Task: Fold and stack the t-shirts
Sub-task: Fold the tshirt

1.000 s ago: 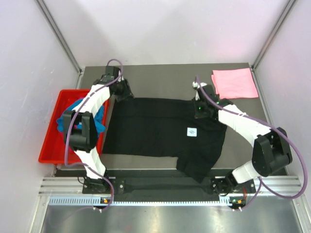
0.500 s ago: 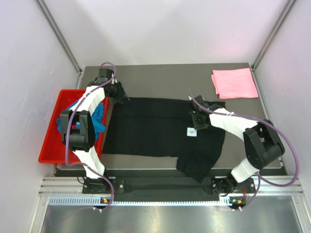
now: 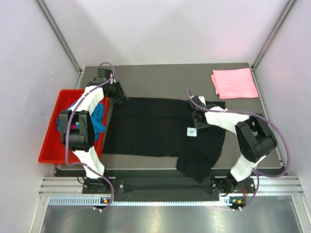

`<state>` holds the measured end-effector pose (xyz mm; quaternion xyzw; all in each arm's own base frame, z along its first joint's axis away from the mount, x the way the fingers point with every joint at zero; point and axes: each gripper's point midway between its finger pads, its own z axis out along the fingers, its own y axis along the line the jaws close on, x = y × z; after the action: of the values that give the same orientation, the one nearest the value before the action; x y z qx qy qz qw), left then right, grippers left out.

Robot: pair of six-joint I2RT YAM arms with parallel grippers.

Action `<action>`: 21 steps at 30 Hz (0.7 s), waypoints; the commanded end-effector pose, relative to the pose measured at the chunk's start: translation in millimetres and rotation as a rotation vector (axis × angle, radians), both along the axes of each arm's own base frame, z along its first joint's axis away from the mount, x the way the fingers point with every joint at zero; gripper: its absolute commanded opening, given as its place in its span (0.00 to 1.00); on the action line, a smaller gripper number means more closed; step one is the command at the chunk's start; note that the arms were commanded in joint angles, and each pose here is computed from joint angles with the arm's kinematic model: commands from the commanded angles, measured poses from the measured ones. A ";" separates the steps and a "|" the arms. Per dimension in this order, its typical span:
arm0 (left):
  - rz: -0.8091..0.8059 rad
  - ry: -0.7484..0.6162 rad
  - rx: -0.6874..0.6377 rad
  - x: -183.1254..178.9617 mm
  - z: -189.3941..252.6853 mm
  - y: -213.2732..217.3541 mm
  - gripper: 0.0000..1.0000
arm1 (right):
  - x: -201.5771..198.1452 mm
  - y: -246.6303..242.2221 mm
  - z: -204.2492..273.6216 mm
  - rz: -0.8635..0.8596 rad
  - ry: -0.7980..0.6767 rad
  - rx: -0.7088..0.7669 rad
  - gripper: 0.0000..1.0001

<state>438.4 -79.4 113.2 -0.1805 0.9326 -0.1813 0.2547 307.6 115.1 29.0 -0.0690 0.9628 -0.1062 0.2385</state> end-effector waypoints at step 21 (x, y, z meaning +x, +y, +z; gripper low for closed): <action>-0.004 -0.037 -0.026 4.3 13.7 -2.1 0.49 | 54.5 7.6 28.3 0.015 -0.168 -0.018 0.11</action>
<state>437.7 -82.1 114.1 -0.1782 0.9321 -0.1891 0.2522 343.5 120.4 38.8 -0.0792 0.9493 -0.1195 0.2796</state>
